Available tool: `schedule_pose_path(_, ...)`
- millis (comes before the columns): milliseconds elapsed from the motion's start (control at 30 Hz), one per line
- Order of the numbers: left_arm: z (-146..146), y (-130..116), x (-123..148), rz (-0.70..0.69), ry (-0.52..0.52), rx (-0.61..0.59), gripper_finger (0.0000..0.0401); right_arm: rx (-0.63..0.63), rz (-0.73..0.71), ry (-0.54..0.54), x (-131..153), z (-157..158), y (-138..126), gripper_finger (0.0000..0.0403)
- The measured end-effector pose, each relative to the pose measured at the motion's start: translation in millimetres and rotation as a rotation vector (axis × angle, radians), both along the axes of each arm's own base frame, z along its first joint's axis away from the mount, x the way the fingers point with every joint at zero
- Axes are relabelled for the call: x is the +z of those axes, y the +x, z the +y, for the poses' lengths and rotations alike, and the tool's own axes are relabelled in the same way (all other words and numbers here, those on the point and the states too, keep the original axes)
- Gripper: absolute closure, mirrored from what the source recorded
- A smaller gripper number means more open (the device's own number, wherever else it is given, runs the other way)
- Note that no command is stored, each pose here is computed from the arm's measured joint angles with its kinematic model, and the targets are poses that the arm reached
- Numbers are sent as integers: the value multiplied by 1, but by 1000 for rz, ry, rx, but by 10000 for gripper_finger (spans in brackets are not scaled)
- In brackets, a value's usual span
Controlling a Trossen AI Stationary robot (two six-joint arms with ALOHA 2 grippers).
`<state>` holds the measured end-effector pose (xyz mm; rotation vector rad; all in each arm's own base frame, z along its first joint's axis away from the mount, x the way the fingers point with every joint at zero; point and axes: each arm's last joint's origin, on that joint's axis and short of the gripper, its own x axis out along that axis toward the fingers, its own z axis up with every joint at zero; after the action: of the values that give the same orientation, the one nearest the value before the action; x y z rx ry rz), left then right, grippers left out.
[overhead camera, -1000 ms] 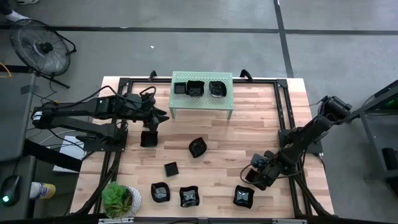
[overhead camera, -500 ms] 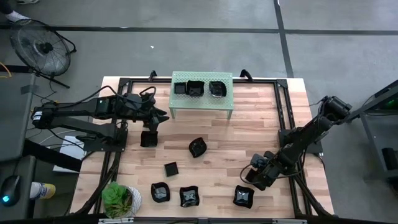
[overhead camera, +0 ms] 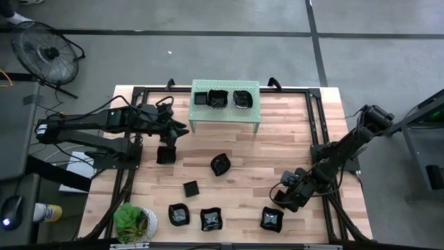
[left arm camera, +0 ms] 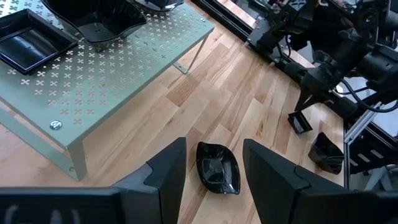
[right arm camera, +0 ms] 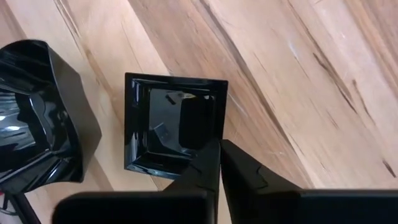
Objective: Pick & Place Mini shaped plates
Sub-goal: Stack the square shaped plate on top of the square shaped plate on the shelf
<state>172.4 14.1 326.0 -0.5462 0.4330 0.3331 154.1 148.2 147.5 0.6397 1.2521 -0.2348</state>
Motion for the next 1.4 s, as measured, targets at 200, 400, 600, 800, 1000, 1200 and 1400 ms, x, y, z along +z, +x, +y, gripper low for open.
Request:
schedule_pose_path(200,0,0,0,1,0,0,245,1,-9,-7,0,0,0,390)
schedule_pose_path(400,0,0,0,1,-1,0,245,6,-24,-2,1,1,1,347)
schedule_pose_path(600,0,0,0,2,-1,0,245,7,-19,-3,0,1,1,294)
schedule_pose_path(800,0,0,0,2,-1,0,245,32,-12,-21,0,0,0,287)
schedule_pose_path(1000,0,0,0,2,-1,0,245,57,-5,-35,-5,2,2,299)
schedule_pose_path(1200,0,0,0,2,-1,1,245,5,-21,-53,-6,1,3,310)
schedule_pose_path(1400,0,0,0,2,-1,1,245,5,-26,-50,-6,1,3,331)
